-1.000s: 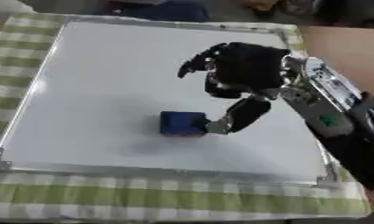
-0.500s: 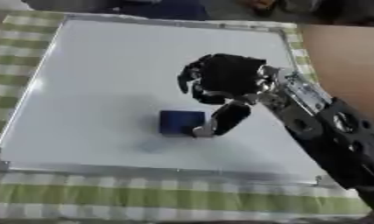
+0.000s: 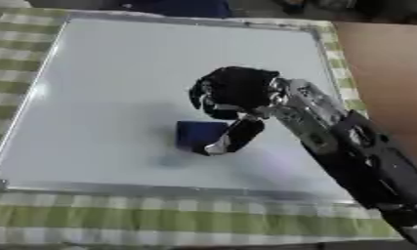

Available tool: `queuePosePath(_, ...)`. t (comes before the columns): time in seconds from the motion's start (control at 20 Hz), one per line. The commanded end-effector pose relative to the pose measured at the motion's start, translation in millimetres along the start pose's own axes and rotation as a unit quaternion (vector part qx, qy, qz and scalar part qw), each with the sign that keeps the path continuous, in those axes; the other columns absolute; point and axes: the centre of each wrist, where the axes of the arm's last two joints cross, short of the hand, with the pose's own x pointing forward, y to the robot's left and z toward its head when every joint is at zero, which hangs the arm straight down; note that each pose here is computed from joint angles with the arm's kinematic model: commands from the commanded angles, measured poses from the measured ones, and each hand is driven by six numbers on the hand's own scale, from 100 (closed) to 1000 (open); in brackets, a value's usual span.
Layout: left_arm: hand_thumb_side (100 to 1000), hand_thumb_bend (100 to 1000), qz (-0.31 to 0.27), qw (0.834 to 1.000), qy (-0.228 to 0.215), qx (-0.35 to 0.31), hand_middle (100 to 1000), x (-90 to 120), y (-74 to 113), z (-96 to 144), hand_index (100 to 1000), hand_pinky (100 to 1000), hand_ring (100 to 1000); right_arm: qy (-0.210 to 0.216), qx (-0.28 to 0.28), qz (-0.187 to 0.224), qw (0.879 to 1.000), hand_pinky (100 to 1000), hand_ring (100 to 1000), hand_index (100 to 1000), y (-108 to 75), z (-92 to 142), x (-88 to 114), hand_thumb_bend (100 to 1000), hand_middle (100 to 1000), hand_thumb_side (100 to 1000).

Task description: Wipe the whiteboard clean with a brush.

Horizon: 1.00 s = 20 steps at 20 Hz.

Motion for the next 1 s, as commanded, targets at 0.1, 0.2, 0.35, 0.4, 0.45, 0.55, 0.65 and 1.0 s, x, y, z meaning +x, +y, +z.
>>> queuePosePath(0.1,1000,152,0.003,1.0,-0.016,-0.011,561,6,-2.8,-7,530,506,593,0.006,-0.001,0.01,1.0,646,765,100,-0.2,-2,-5,367,643,814)
queuePosePath(0.2,1000,150,0.003,1.0,-0.016,-0.012,560,6,-3.2,-7,530,506,593,0.004,0.004,0.01,1.0,644,765,100,3.1,-3,-5,373,643,799)
queuePosePath(0.35,1000,148,0.002,1.0,-0.017,-0.013,560,6,-3.4,-7,530,506,593,0.0,0.012,0.011,1.0,640,762,100,6.9,-4,-5,379,641,776)
queuePosePath(0.4,1000,148,0.002,1.0,-0.017,-0.013,560,6,-3.5,-8,530,506,593,0.0,0.014,0.011,1.0,640,762,100,7.6,-5,-5,379,641,776)
queuePosePath(0.45,1000,146,0.003,1.0,-0.017,-0.013,560,6,-3.6,-8,529,506,593,-0.001,0.014,0.012,1.0,633,754,100,8.0,-5,-5,378,627,764)
queuePosePath(0.55,1000,145,0.003,1.0,-0.017,-0.014,560,6,-4.1,-8,529,506,593,0.0,0.014,0.013,1.0,632,753,100,8.5,-5,-6,376,626,748)
queuePosePath(0.65,1000,143,0.003,1.0,-0.018,-0.015,560,6,-4.4,-8,529,505,593,0.0,0.017,0.013,1.0,632,752,100,10.3,-5,-6,375,626,729)
queuePosePath(1.0,1000,143,0.004,1.0,-0.018,-0.015,559,6,-4.7,-8,528,505,593,0.0,0.022,0.013,1.0,628,748,100,16.2,-7,-8,364,620,723)
